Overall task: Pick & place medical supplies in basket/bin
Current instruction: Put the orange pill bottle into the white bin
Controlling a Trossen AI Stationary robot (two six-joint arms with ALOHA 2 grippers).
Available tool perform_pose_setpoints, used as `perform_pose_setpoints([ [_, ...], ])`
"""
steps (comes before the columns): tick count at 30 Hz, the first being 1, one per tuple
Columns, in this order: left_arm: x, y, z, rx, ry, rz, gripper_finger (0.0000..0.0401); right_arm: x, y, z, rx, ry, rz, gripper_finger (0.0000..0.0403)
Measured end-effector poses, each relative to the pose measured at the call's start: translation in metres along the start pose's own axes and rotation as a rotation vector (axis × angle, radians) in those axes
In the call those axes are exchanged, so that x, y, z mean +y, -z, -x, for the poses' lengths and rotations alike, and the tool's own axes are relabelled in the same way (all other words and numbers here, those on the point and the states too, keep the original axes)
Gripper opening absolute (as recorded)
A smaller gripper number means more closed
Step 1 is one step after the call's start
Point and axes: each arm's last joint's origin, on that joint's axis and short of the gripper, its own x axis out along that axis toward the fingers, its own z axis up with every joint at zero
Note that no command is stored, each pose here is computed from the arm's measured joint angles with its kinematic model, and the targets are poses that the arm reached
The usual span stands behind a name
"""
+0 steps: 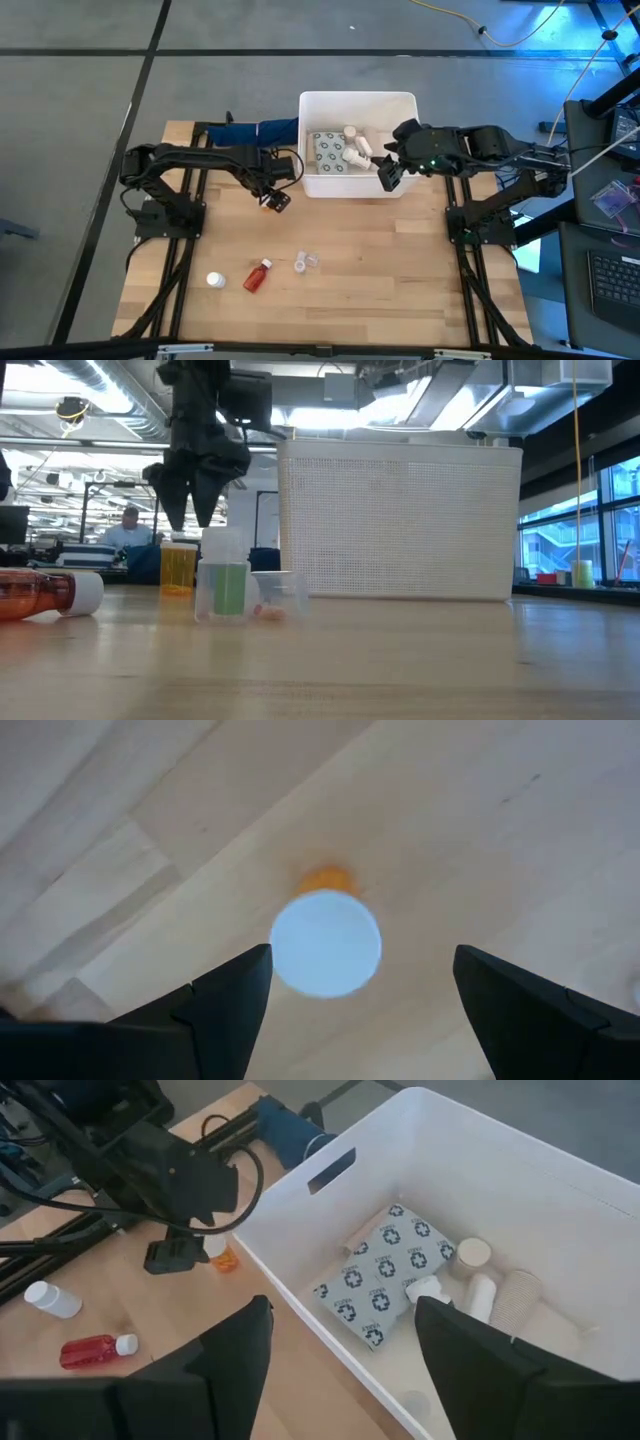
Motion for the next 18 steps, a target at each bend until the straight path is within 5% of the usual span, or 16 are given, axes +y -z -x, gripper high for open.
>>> perform_pose_setpoints([
  [18, 0.02, 0.005, -0.039, 0.049, 0.006, 0.042, 0.0303, 0.003, 0.001, -0.006, 0.011, 0.009, 0.014, 0.0246],
])
